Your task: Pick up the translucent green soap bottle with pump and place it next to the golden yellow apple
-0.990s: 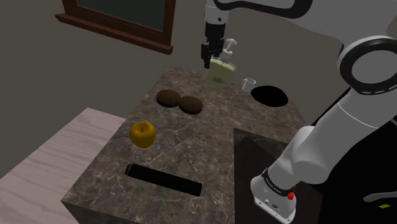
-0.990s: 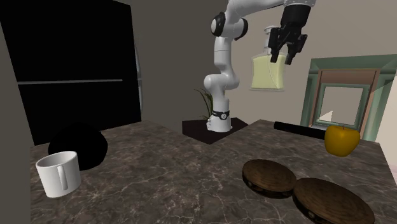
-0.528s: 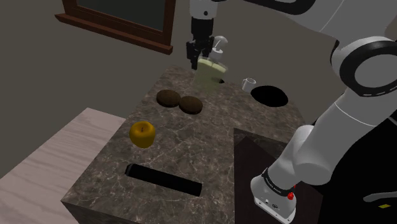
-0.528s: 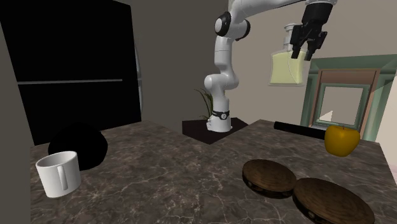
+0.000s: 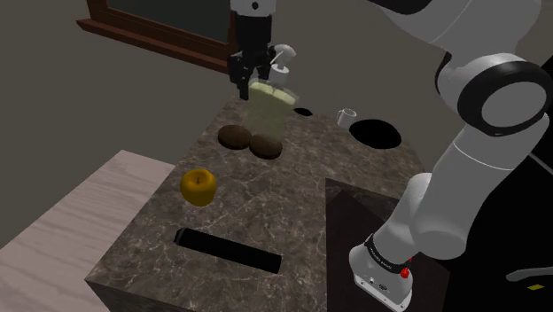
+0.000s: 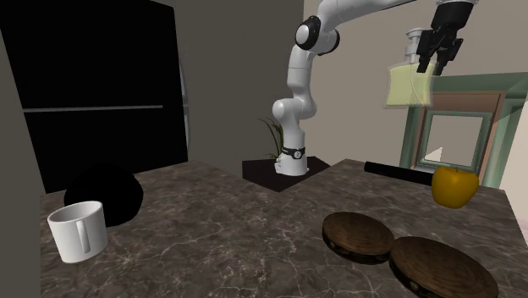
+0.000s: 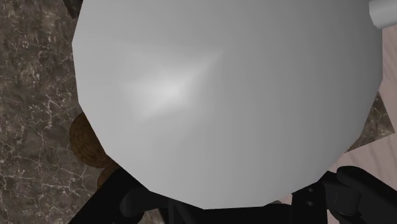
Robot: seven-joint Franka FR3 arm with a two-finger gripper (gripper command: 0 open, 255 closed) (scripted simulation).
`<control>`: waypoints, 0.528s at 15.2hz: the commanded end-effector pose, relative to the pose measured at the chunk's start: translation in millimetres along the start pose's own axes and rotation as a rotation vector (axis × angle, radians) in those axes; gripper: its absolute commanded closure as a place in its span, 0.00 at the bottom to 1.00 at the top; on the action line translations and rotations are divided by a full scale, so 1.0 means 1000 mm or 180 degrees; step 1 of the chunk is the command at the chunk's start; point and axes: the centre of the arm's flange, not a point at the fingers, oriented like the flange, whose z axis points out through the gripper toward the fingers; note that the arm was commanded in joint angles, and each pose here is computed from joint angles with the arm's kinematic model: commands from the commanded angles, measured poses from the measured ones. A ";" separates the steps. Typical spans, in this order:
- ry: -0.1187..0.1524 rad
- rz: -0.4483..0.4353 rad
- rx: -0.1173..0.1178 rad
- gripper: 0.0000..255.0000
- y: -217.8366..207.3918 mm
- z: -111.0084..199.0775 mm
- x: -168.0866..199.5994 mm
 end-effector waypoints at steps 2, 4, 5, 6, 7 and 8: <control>0.0000 0.0005 0.0001 1.00 -0.010 0.008 0.001; 0.0000 0.0005 0.0000 1.00 -0.011 0.018 0.003; 0.0000 0.0005 0.0000 1.00 -0.012 0.023 0.004; 0.0000 0.0005 0.0000 1.00 -0.012 0.028 0.005; 0.0000 0.0005 0.0000 1.00 -0.013 0.034 0.006; 0.0000 0.0005 0.0000 1.00 -0.013 0.039 0.006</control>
